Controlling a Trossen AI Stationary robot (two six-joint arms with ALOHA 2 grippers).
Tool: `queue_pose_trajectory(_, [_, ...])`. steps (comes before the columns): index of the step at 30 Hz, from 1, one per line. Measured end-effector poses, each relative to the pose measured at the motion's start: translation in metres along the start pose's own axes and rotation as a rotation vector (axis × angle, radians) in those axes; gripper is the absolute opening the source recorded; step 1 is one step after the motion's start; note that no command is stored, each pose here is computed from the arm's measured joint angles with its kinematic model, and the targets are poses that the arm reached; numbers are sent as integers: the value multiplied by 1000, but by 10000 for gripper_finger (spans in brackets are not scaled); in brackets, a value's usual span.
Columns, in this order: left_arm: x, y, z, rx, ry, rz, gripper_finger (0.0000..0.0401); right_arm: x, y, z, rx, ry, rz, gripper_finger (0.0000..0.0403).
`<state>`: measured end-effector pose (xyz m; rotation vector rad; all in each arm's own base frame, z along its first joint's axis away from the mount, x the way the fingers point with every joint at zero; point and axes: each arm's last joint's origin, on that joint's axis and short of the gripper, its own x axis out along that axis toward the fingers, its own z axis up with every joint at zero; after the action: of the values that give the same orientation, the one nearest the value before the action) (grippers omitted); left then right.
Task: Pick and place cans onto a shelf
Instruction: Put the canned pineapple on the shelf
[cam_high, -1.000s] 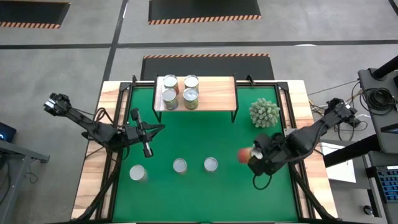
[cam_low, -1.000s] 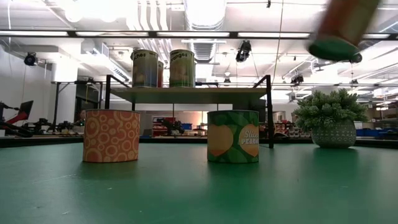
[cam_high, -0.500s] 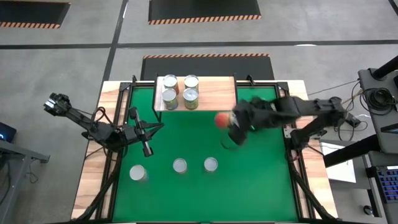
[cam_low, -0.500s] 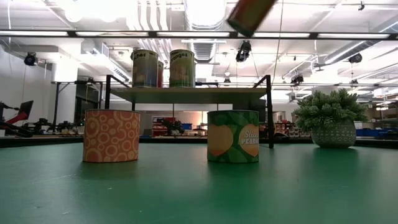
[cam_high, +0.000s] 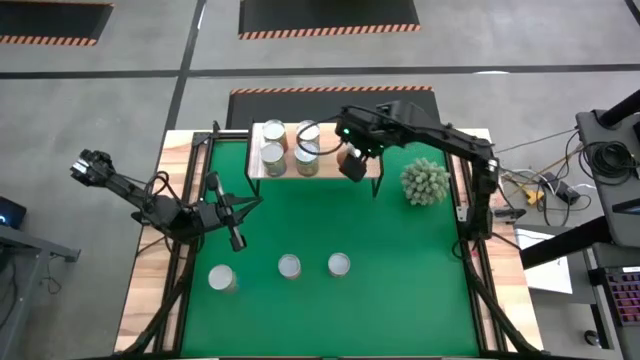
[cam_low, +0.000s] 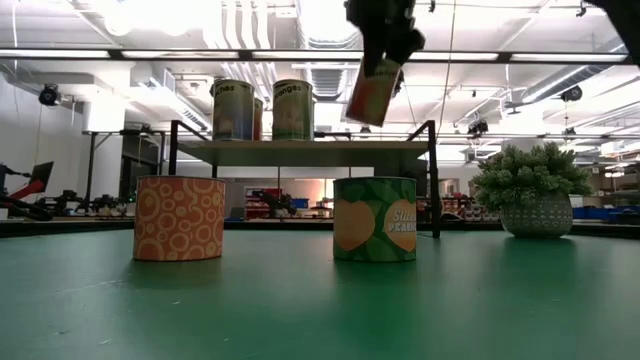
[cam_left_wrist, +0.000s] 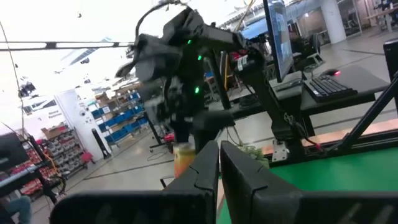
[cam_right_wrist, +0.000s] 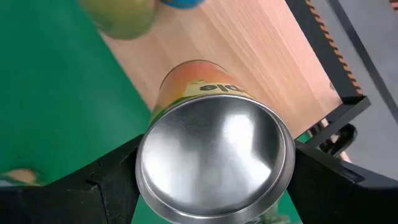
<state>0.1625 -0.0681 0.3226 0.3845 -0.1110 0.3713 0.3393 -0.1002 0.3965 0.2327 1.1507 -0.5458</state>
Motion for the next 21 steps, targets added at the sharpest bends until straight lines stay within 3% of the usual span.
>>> queue_pose_trajectory(10, [0,0,1,17,-5,4,0,32,-3,16,-63,78,25,317])
queue_pose_trajectory(21, [0,0,0,17,-4,3,0,46,-3,23,-68,58,19,359])
